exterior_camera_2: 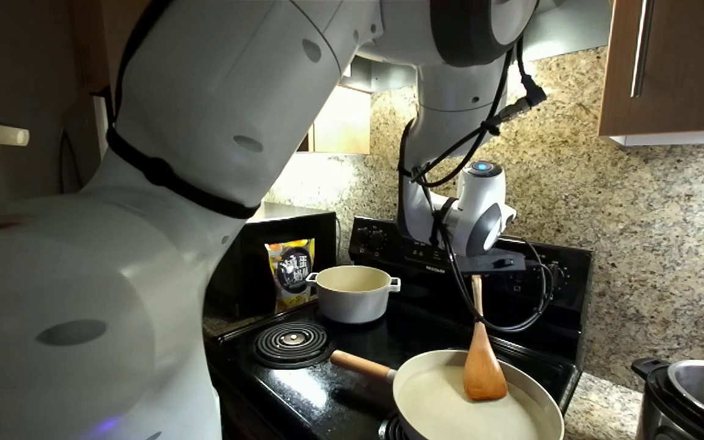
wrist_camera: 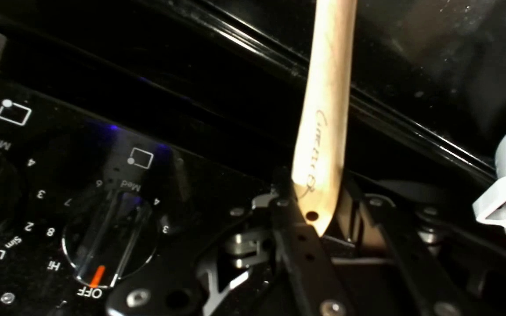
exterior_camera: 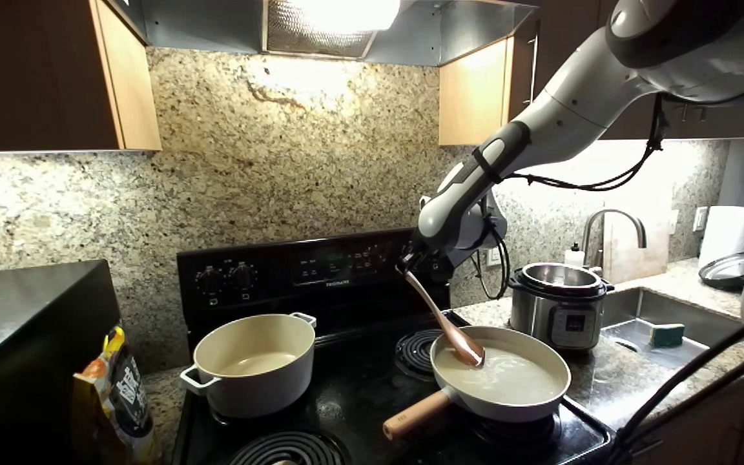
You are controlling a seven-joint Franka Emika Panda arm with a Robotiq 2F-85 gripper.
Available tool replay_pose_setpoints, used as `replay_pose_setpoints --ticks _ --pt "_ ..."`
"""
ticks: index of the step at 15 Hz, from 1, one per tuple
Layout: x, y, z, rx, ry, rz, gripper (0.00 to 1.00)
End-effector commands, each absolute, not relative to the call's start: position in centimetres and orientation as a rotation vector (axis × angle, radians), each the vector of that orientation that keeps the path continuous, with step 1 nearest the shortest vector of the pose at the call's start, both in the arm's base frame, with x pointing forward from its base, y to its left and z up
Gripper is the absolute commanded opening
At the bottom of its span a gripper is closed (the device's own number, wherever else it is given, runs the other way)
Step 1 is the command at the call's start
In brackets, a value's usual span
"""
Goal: Stir the contents of the pan with the wooden spoon
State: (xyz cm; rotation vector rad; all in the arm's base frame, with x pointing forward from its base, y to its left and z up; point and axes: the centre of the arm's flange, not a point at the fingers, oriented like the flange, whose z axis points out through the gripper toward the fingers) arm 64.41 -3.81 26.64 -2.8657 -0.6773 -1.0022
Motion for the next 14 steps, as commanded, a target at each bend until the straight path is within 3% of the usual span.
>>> replay_pose_setpoints --ticks 1,14 --pt "64.9 -6.7 25.7 -2.856 -0.726 -1.006 0.10" --pt "58.2 -7.8 19.4 -2.818 -0.753 -0.872 0.10"
